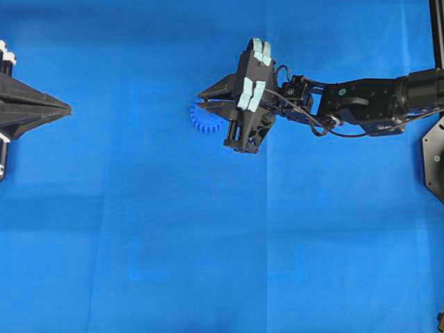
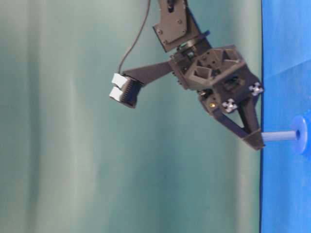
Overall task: Insert the shaft placed at a random location into the center hole of the small gear at another random location.
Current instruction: 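Lower the shaft into the gear's center hole with the right gripper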
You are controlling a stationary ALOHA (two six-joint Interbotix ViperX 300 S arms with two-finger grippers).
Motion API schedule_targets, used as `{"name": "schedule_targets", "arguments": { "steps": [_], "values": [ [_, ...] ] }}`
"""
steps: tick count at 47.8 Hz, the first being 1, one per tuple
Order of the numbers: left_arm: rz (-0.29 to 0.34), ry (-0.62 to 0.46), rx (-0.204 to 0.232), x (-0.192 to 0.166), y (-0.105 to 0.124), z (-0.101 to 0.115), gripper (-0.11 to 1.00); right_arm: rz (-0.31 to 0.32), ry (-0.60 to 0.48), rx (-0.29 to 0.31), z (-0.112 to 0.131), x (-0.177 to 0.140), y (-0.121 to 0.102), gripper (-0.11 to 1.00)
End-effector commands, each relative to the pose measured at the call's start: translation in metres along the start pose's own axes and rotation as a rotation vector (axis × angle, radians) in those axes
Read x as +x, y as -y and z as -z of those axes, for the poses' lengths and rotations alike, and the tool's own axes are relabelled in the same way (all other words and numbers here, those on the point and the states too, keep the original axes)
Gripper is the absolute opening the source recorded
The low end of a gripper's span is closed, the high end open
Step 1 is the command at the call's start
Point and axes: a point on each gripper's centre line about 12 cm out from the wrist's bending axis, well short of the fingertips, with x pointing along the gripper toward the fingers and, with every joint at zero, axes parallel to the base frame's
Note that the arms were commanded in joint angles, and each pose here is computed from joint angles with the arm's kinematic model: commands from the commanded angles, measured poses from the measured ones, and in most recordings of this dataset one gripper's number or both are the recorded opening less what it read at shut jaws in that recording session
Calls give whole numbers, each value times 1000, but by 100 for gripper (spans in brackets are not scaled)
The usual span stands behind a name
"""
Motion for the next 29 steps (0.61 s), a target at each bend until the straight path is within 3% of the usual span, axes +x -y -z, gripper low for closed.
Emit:
{"name": "schedule_targets", "arguments": {
  "steps": [1,29],
  "values": [
    [-1,14,0,1,0,-4,0,-2,39,7,-10,0,-2,3],
    [-1,6,0,1,0,-3,0,9,14,8,6,9,1,3]
  ]
}}
